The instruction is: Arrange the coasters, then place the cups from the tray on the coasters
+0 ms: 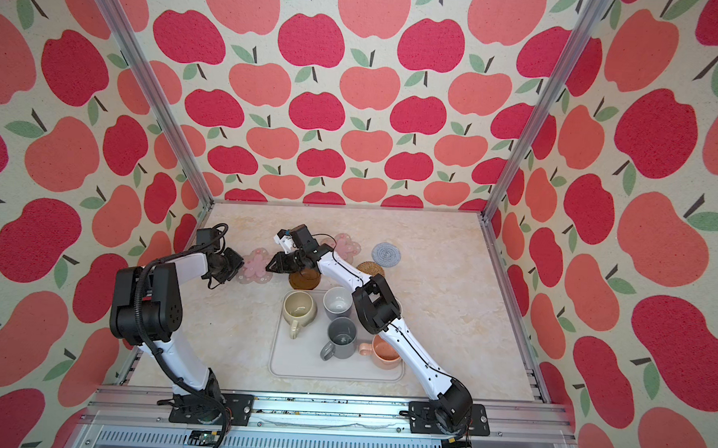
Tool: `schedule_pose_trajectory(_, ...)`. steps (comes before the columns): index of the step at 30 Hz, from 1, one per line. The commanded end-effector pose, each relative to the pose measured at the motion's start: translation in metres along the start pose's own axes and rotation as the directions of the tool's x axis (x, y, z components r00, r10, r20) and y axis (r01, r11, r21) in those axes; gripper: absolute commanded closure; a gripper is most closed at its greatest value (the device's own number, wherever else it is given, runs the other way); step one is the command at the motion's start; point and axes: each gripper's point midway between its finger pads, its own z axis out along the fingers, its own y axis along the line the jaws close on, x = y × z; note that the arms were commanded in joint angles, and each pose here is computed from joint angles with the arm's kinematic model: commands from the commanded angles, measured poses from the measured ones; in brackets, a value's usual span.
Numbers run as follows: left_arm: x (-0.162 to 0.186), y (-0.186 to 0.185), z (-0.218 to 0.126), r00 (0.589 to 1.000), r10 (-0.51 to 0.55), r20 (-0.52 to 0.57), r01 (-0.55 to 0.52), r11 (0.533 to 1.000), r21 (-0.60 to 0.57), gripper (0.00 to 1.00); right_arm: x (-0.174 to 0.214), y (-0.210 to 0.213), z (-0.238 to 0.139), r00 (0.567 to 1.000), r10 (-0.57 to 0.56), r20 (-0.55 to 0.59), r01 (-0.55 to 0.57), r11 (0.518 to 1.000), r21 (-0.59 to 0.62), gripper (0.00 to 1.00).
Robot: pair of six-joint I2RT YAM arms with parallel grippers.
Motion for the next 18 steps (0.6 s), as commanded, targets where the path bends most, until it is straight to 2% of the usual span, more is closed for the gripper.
schedule_pose_trajectory(1,-0.001,0.012,-0.008,1.000,0.014,0.007,-0.014,0.999,-0.042,0.65,0.022,-0.012,0.014,0.998,0.039,-0.055,-0.039,0.999,-0.003,0.69)
schedule_pose_trajectory(5,-0.013,0.015,-0.012,0.999,0.017,0.027,-0.015,0.999,-0.047,0.64,0.018,-0.008,0.014,0.999,0.029,-0.046,-0.029,1.000,-0.011,0.69)
schedule_pose_trajectory(11,-0.030,-0.001,-0.032,0.992,0.106,0.075,-0.103,0.994,-0.043,0.62,0.009,-0.014,0.003,0.999,0.042,-0.027,-0.042,0.999,0.008,0.69)
schedule_pose_trajectory(15,-0.027,-0.029,-0.045,0.976,0.203,0.072,-0.205,0.979,0.019,0.60,-0.017,-0.012,-0.023,0.999,0.006,0.042,-0.007,1.000,0.019,0.70)
schedule_pose_trajectory(18,-0.016,-0.047,-0.053,0.967,0.249,0.055,-0.252,0.966,0.062,0.59,-0.036,-0.009,-0.048,0.995,-0.054,0.079,0.049,0.997,0.063,0.66)
